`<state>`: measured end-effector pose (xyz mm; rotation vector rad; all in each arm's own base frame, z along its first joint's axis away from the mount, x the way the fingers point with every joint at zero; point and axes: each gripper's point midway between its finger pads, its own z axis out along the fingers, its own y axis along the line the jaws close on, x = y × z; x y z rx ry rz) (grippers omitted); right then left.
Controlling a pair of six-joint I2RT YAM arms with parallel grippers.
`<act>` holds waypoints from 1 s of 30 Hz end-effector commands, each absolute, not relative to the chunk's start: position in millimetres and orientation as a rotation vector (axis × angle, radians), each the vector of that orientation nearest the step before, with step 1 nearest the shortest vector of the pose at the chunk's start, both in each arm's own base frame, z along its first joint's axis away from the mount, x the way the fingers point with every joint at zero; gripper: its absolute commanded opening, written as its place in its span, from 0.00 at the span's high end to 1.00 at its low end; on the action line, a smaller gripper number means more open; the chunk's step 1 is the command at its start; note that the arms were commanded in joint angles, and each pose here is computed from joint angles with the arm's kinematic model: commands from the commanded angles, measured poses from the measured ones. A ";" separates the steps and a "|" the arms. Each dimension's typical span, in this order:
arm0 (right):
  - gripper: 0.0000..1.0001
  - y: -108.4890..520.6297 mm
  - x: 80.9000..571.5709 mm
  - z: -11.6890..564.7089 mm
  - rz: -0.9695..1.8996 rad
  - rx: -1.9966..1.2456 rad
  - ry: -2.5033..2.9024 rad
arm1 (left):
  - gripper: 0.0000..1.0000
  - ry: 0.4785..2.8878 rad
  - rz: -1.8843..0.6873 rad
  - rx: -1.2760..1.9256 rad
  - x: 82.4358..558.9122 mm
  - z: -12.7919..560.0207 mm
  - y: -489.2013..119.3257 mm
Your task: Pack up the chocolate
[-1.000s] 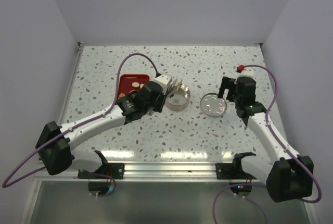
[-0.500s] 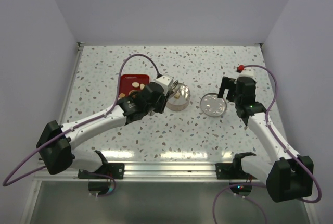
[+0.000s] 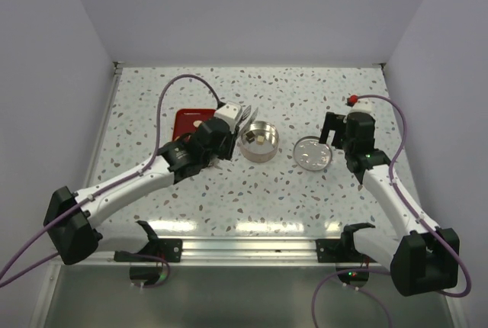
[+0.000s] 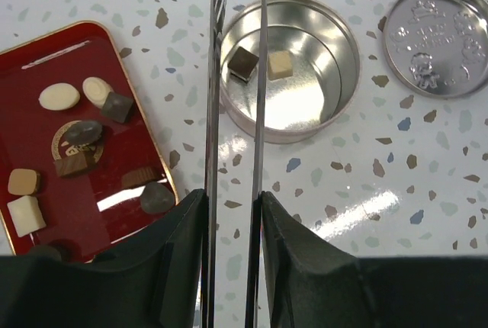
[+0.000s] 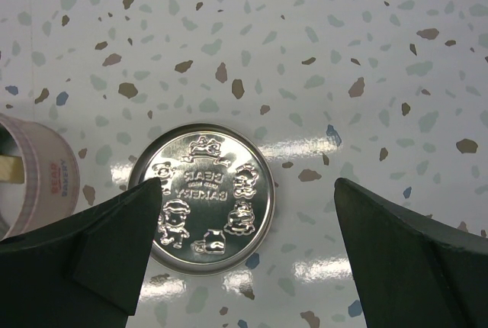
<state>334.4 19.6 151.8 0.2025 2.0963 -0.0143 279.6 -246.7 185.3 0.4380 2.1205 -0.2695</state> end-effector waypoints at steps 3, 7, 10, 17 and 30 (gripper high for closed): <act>0.01 20.3 341.1 171.7 -0.006 0.207 2.049 | 0.62 2.058 -0.255 0.234 310.1 206.4 -193.3; 0.01 20.2 340.9 172.7 -0.006 0.205 2.046 | 0.62 2.092 -0.148 0.147 321.6 190.7 -155.1; 0.01 20.2 341.1 171.7 -0.007 0.205 2.049 | 0.62 2.122 -0.103 0.101 325.7 176.8 -134.6; 0.01 21.4 341.3 172.0 -0.001 0.203 2.048 | 0.62 2.163 -0.061 0.073 325.6 149.9 -115.9; 0.01 21.6 341.0 170.8 0.001 0.202 2.053 | 0.59 2.206 0.014 0.070 319.0 131.9 -103.2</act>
